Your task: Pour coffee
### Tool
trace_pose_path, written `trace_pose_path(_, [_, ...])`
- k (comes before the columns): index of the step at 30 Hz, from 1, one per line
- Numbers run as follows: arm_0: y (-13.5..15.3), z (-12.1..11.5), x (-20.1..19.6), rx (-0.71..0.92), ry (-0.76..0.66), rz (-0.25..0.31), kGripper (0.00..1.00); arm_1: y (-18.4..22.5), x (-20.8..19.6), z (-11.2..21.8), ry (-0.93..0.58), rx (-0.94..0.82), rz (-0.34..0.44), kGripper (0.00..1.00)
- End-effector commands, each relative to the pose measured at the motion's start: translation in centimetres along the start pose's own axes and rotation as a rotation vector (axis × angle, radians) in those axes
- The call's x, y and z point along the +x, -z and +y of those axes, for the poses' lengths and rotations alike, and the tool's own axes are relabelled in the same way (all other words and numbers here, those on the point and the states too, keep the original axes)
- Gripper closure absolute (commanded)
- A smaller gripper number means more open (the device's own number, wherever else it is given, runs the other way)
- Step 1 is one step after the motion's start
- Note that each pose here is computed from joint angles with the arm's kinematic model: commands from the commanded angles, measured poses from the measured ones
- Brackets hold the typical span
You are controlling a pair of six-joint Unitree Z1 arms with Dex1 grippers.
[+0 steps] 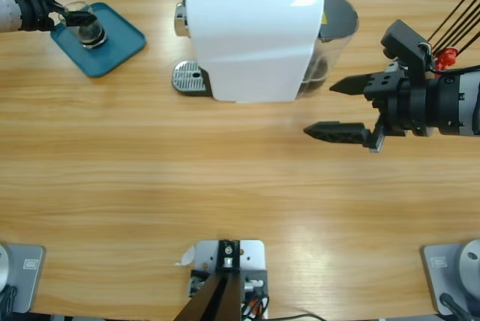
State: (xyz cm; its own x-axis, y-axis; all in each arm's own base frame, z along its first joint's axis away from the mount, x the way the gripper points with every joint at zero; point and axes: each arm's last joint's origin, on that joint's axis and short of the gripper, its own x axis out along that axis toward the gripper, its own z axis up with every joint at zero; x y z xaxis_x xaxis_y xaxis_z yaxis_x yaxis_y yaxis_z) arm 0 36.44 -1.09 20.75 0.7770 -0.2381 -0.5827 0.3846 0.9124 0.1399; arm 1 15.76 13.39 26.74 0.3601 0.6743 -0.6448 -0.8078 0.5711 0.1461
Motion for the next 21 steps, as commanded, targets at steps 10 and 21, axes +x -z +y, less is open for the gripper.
trace_pose_path(10, [0.2,-5.3,-18.8,-0.082,-0.072,0.038,0.009,1.0,-5.6,1.2,0.192,0.087,0.032,0.0])
trace_pose_path(21, [4.9,-11.8,-31.1,-0.075,0.322,0.003,0.018,3.5,-11.9,3.3,0.277,0.107,0.086,0.0])
